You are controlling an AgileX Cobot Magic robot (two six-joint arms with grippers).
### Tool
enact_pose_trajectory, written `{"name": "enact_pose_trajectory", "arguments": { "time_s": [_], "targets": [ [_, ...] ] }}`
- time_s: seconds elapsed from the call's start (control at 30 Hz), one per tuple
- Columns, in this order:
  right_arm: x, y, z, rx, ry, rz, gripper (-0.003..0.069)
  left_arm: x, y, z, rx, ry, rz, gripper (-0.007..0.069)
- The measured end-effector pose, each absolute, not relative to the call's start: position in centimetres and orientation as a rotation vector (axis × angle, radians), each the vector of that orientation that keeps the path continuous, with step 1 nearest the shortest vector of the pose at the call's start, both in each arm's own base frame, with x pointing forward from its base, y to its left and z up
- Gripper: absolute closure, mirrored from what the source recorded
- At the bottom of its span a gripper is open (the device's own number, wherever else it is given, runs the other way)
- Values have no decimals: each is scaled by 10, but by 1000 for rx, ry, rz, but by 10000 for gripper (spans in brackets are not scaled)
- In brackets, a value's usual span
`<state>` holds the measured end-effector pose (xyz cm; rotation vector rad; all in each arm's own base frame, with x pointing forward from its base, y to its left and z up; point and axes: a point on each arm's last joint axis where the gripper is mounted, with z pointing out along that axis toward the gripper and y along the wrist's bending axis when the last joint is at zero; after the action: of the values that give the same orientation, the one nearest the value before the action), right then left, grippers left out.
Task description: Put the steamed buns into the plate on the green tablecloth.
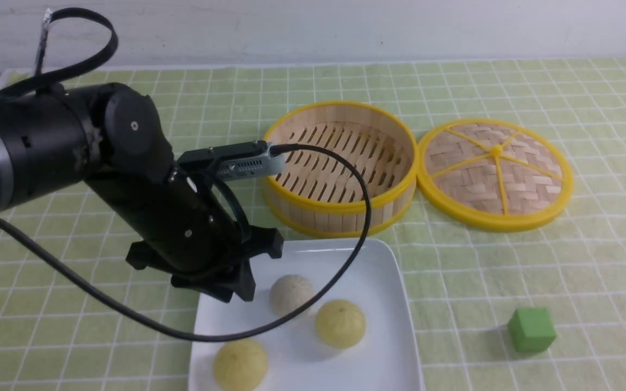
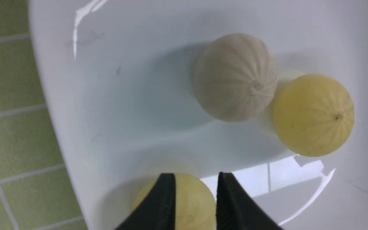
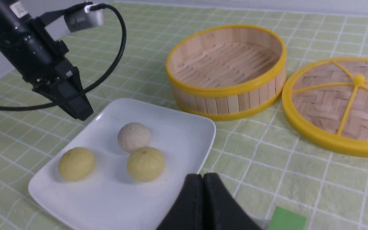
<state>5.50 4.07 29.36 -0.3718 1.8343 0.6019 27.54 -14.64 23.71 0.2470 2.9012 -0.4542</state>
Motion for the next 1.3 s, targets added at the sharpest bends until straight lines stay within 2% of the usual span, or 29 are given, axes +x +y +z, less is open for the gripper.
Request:
{"name": "enact_pose_trajectory", "arguments": {
  "time_s": [0.13, 0.23, 1.13, 1.3],
  "targets": [
    [55, 43, 289, -415, 1845, 595, 674, 276, -146, 237, 298, 2889, -445, 600],
    [53, 44, 287, -446, 1861, 598, 674, 276, -146, 237, 305, 2888, -444, 622],
    [52, 47, 288, -460, 1832, 641, 659, 278, -146, 237, 314, 2861, -431, 610],
    [48, 40, 270, -440, 1805, 594, 657, 283, -146, 239, 313, 2804, -416, 608]
  ]
}}
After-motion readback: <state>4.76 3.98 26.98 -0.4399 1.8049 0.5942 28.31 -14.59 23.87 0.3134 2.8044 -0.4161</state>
